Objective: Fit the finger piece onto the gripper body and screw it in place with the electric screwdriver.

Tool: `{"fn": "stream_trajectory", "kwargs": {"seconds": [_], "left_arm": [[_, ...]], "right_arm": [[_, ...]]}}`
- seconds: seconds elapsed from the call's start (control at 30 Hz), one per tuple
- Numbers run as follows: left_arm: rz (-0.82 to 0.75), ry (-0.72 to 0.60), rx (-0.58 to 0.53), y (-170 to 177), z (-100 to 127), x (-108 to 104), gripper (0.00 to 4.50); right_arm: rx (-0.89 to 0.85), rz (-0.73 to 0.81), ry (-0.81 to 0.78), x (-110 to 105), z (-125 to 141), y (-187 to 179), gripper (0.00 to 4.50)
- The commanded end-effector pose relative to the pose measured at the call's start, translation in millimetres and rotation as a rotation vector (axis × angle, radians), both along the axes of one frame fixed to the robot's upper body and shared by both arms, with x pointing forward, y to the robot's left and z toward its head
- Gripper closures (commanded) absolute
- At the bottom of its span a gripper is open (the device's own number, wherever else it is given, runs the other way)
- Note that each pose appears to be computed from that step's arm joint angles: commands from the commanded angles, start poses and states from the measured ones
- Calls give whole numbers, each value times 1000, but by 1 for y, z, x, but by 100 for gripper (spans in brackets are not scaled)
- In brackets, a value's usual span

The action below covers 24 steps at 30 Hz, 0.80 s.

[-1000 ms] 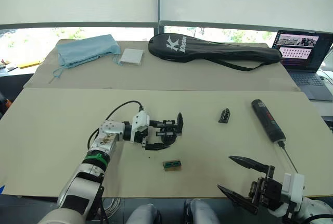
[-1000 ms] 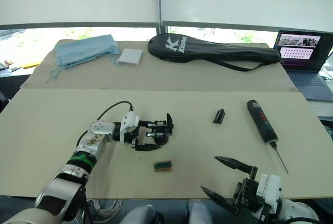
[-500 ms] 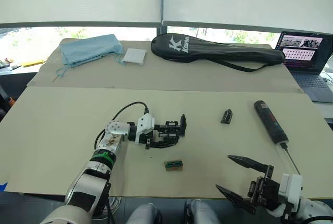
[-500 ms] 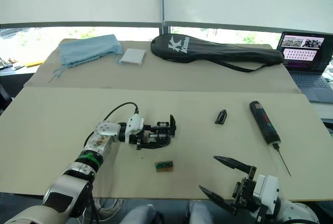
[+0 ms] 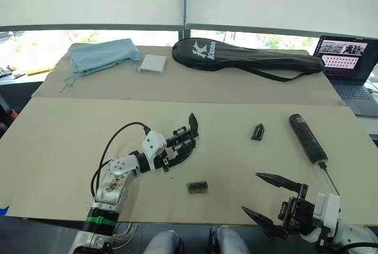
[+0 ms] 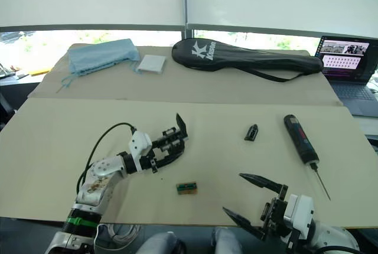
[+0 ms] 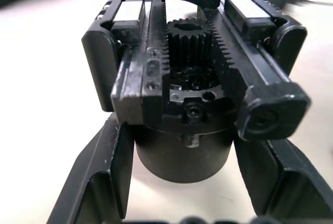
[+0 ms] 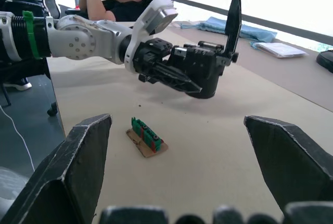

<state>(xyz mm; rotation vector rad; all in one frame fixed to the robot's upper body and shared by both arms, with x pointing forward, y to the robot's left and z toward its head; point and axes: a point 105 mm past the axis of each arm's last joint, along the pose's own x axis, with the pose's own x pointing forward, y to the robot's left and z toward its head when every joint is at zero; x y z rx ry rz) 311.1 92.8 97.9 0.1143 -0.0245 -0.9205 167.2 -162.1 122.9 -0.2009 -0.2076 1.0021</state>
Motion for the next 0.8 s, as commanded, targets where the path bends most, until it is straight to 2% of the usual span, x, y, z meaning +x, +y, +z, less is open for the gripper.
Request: {"fn": "stream_trajectory", "kwargs": {"seconds": [0.03, 0.37, 0.8], "left_arm": [[10, -53, -21, -9, 7, -11, 223], [49, -85, 18, -24, -9, -12, 223], [-25, 53, 46, -24, -31, -23, 223]], "right_arm": [[3, 26, -30, 0, 12, 4, 0], [-38, 30, -33, 2, 18, -3, 0], [-21, 19, -44, 4, 21, 4, 0]]}}
